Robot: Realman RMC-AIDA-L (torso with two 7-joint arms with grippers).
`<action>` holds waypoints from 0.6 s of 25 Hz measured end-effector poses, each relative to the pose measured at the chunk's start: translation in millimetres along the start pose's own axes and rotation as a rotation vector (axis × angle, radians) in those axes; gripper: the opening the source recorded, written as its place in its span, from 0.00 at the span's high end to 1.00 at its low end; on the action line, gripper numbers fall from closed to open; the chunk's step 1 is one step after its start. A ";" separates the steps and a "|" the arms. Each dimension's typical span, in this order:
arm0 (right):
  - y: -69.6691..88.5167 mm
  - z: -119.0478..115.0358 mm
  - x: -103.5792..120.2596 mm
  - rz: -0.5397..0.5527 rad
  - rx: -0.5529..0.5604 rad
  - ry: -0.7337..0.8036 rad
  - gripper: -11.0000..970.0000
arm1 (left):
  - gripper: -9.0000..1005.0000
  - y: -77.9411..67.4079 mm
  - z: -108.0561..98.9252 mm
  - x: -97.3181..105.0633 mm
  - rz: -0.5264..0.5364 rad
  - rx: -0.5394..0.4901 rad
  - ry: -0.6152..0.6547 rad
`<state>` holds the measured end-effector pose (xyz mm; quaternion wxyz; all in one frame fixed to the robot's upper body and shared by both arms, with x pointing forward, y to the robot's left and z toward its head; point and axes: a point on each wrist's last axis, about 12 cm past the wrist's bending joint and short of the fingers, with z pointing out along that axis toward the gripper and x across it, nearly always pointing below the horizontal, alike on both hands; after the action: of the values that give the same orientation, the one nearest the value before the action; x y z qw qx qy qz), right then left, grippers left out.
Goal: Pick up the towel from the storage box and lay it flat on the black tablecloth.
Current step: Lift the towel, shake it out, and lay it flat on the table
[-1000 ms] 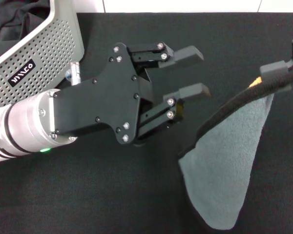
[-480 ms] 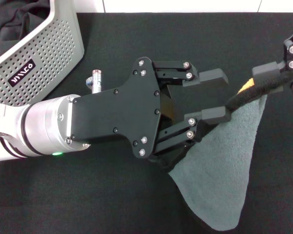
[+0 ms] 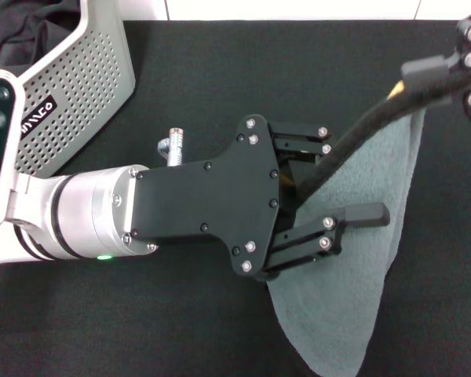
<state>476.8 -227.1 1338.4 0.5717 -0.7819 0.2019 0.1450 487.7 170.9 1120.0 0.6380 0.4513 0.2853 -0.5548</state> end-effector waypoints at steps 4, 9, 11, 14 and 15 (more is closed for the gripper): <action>1.7 -4.0 1.7 0.004 0.033 0.008 0.96 | 0.67 -1.5 -0.2 1.5 -0.010 0.001 0.006; 5.8 -12.0 6.8 0.018 0.073 0.026 0.96 | 0.67 -3.2 -2.5 2.0 -0.013 -0.013 0.007; 7.5 -14.1 8.5 0.024 0.088 0.027 0.96 | 0.67 -4.3 -3.9 2.6 -0.018 -0.020 0.008; 9.7 -16.1 9.5 0.027 0.115 0.030 0.96 | 0.67 -5.5 -6.0 4.4 -0.028 -0.036 0.017; 9.7 -17.1 10.0 0.028 0.127 0.032 0.96 | 0.67 -5.6 -6.8 5.2 -0.032 -0.043 0.021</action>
<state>480.8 -247.5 1331.0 0.6148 -0.7434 0.2306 0.1273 484.4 174.7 1111.1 0.6355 0.4388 0.3111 -0.5539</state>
